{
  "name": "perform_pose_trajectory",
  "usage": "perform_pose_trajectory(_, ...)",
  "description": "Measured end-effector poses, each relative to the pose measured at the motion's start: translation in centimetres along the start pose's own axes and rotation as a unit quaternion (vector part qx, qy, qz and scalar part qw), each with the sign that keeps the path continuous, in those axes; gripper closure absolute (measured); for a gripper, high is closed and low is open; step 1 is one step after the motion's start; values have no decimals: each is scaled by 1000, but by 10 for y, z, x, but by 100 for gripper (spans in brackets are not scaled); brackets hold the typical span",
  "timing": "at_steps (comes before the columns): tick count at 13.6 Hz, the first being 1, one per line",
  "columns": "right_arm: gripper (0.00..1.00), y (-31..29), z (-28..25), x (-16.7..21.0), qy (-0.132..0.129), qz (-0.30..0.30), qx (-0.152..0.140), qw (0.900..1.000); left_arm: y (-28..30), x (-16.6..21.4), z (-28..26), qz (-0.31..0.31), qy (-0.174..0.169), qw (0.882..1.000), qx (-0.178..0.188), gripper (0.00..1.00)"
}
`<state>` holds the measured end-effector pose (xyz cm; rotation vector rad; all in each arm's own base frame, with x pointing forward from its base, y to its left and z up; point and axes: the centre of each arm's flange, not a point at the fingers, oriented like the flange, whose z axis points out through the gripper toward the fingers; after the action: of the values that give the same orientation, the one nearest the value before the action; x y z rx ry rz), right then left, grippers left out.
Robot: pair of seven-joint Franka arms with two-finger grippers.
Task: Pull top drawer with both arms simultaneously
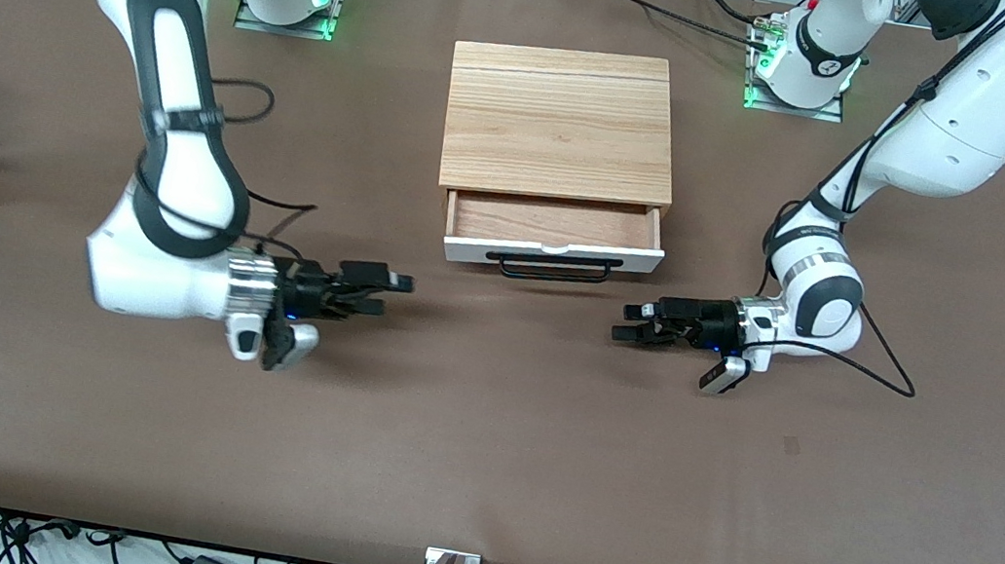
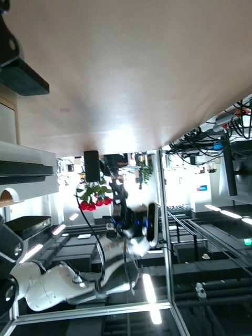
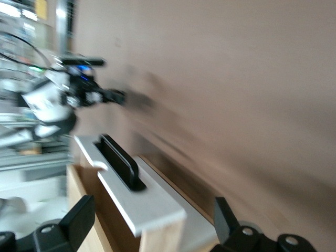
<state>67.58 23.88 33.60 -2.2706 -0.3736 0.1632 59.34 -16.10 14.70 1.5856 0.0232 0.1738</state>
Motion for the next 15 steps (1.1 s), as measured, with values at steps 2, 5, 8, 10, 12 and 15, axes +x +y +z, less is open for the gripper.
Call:
perform_pose_trajectory(2, 0, -9, -34, -14, -35, 27, -71, 997, 10, 13, -18, 2, -33, 999, 25, 0)
perform_pose_trajectory(5, 0, -5, -78, -35, -70, 61, -152, 984, 52, 44, -63, 29, -112, 986, 121, 0)
perform_pose_trajectory(8, 0, -4, -123, -56, -90, 117, -241, 959, 121, 79, -104, 71, -178, 948, 254, 0)
perform_pose_trajectory(10, 0, -12, -147, -65, -77, 148, -299, 940, 156, 92, -131, 102, -208, 913, 336, 0)
perform_pose_trajectory(12, 0, -22, -170, -72, -54, 181, -346, 919, 190, 105, -166, 132, -240, 870, 410, 0)
perform_pose_trajectory(15, 0, -47, -216, -79, -4, 190, -369, 910, 267, 121, -206, 148, -284, 813, 487, 0)
